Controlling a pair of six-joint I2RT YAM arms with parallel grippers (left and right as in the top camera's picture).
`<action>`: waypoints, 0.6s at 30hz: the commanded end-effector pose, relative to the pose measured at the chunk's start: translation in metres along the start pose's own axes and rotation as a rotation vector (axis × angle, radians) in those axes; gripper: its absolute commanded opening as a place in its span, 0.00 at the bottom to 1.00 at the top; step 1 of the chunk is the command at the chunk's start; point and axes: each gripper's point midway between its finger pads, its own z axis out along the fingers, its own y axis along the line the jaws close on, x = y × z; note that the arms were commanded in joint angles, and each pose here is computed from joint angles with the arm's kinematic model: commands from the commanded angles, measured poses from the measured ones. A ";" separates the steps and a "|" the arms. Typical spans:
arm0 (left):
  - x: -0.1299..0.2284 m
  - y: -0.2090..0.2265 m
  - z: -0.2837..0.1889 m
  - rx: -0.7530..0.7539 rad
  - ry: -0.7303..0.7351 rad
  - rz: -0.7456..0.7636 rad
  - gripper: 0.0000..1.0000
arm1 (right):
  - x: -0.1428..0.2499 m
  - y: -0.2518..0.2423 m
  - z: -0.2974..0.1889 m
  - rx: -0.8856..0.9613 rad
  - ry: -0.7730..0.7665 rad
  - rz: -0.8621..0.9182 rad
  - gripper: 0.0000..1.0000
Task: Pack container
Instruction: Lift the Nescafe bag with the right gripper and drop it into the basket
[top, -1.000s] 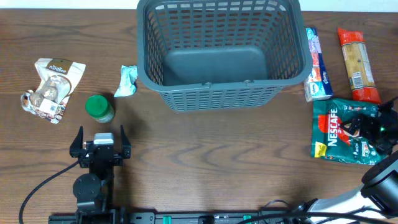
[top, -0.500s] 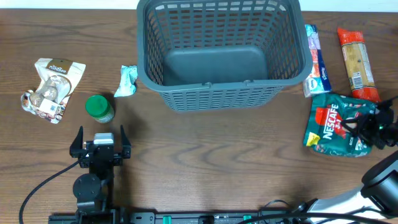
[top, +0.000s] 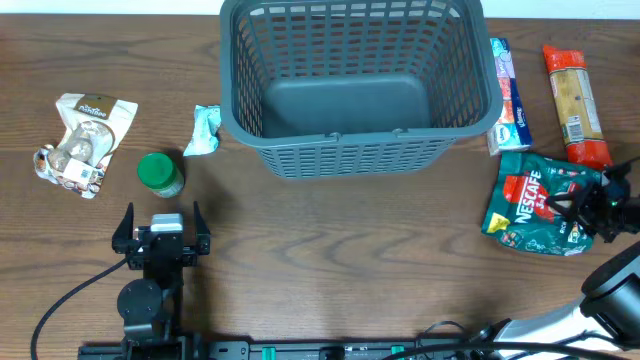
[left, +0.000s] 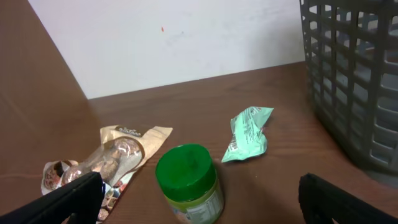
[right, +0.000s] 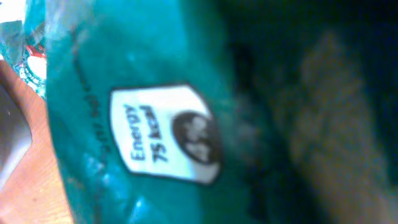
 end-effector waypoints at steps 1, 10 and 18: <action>0.017 -0.004 0.002 0.009 0.042 0.015 0.98 | -0.015 0.008 -0.035 0.055 -0.074 -0.010 0.01; 0.017 -0.004 0.002 0.009 0.042 0.015 0.99 | -0.033 0.067 -0.147 0.052 -0.280 -0.113 0.01; 0.017 -0.004 0.002 0.009 0.042 0.015 0.99 | -0.020 0.187 -0.236 -0.105 -0.526 -0.412 0.01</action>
